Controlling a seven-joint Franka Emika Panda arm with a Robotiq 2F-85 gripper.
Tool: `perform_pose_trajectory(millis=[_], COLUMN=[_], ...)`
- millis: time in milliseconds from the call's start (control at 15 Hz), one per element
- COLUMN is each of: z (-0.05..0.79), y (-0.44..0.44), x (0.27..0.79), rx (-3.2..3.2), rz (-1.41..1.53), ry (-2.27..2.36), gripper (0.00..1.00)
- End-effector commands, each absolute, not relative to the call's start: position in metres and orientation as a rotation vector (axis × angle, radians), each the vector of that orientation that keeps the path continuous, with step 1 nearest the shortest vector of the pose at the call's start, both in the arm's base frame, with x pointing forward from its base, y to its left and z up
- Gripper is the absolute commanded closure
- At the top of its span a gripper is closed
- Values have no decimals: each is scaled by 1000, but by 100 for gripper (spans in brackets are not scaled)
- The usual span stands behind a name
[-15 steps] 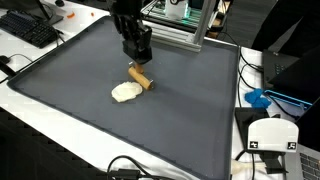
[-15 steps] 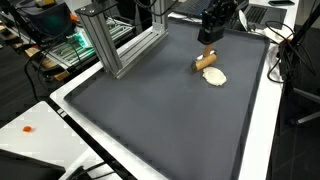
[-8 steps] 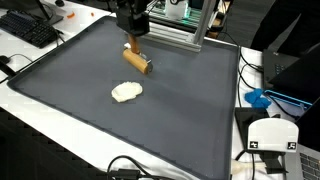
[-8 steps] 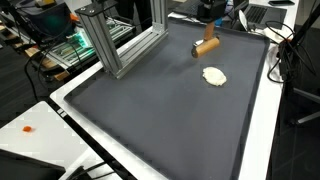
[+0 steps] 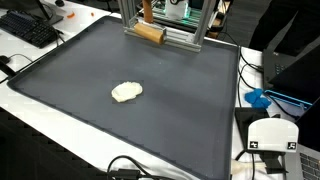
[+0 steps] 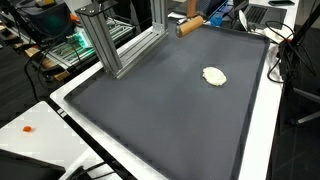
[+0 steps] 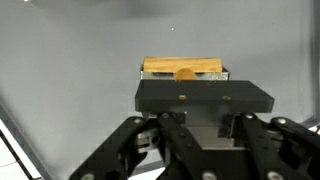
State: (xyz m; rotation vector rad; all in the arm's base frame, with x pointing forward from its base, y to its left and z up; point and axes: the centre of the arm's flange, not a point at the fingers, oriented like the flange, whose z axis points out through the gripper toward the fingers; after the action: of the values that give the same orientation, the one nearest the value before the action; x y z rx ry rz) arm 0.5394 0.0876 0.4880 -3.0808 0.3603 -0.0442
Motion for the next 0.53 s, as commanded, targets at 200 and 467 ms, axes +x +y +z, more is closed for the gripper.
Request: perform_pose_trajectory(millis=[200, 467], z=[499, 501], y=[87, 101], x=[443, 409], rx=[-3069, -3047], rz=[-61, -58], ry=[204, 90], gripper=[78, 78])
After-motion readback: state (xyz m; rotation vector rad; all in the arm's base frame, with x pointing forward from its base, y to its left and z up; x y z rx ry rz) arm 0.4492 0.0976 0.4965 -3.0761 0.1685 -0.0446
